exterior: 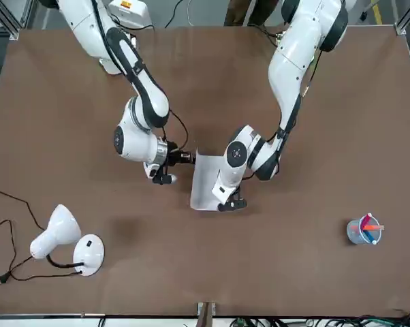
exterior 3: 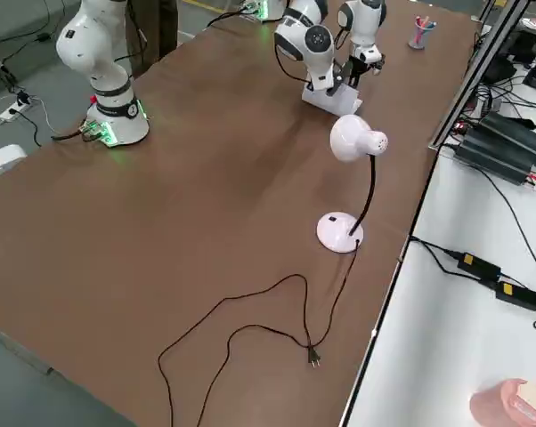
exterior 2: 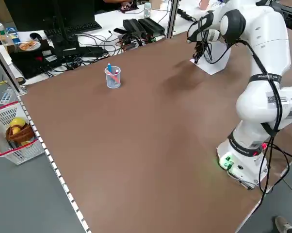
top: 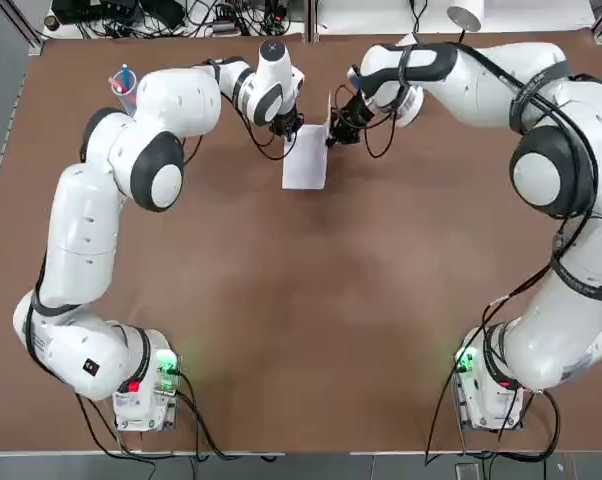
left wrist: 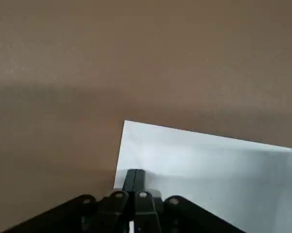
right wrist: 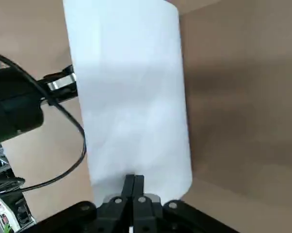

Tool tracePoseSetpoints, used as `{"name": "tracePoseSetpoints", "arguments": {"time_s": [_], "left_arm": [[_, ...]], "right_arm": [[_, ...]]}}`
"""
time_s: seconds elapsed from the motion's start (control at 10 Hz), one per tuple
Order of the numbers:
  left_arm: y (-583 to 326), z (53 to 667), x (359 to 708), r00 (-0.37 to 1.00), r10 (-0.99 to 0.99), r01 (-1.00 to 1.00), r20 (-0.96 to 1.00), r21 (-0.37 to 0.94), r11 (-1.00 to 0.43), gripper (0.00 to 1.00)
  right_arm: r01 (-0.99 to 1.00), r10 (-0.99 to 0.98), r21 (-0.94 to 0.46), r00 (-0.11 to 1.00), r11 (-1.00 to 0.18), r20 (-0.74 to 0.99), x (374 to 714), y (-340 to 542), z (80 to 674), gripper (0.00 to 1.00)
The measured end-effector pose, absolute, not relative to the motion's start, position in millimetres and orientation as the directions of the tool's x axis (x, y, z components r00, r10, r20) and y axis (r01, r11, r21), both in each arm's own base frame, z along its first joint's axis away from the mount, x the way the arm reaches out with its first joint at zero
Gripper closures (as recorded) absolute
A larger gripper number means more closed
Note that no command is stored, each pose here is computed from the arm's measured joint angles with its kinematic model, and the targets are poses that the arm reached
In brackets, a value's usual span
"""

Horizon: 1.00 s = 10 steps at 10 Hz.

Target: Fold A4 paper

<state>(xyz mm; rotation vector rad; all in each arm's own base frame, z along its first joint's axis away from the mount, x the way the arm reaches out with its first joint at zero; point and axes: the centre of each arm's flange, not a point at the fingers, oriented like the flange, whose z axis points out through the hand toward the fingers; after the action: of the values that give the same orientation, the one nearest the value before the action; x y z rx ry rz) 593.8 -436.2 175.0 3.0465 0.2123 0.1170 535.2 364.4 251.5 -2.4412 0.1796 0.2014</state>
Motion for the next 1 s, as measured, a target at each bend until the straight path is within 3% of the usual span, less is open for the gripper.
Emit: {"name": "tracePoseSetpoints", "arguments": {"time_s": [1.0], "left_arm": [[-438.4,175.4,594.4,0.988,0.124,0.114,0.096,0.097,-0.989,0.99]], "right_arm": [[-0.166,-0.100,-0.558,0.984,-0.813,-0.148,503.8,400.8,182.0,0.99]]}}
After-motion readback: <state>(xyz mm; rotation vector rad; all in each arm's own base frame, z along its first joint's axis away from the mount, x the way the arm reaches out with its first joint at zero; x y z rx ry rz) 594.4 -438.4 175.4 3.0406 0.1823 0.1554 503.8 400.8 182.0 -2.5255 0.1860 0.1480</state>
